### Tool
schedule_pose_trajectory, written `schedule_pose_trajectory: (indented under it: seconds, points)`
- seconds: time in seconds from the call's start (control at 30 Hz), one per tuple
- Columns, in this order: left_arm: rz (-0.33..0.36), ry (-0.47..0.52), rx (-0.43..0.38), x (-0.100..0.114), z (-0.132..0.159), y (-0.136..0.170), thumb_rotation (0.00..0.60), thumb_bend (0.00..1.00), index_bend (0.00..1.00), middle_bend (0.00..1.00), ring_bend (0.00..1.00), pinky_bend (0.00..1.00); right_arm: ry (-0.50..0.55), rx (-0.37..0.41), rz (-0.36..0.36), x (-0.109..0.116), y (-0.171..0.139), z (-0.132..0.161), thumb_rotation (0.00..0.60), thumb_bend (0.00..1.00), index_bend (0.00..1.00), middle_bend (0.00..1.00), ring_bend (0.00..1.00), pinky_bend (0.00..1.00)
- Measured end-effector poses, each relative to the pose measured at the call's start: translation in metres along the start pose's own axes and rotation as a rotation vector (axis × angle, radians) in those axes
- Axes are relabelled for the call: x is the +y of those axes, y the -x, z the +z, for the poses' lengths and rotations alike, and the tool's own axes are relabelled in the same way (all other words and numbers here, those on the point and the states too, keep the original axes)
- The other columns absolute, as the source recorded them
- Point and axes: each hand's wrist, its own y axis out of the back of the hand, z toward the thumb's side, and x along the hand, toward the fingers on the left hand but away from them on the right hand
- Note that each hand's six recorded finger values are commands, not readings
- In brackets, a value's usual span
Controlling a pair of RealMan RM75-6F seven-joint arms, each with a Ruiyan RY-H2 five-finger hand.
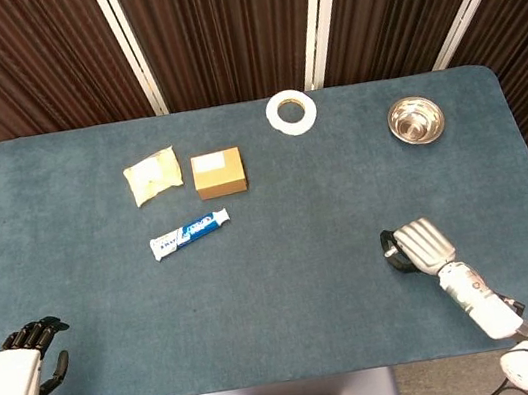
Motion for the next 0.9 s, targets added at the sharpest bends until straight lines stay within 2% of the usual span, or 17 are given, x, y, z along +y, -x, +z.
schedule_pose_trajectory:
  seconds: [0.17, 0.63, 0.9]
  points:
    - [-0.002, 0.0, 0.002, -0.0006, -0.0002, -0.0003, 0.6, 0.45, 0.36, 0.3, 0.3, 0.42, 0.039, -0.003, -0.003, 0.0018, -0.0014, 0.0002, 0.6, 0.48, 0.77, 0.9, 1.0, 0.98]
    - [-0.005, -0.003, 0.0, -0.0016, 0.0002, -0.0005, 0.6, 0.45, 0.36, 0.3, 0.3, 0.42, 0.272, -0.038, 0.0, 0.0046, -0.0022, -0.0037, 0.6, 0.48, 0.77, 0.9, 1.0, 0.98]
    - [-0.006, -0.004, -0.001, -0.0019, 0.0004, -0.0002, 0.6, 0.45, 0.36, 0.3, 0.3, 0.42, 0.396, -0.056, 0.025, 0.0017, -0.0015, -0.0081, 0.6, 0.48, 0.77, 0.9, 1.0, 0.98]
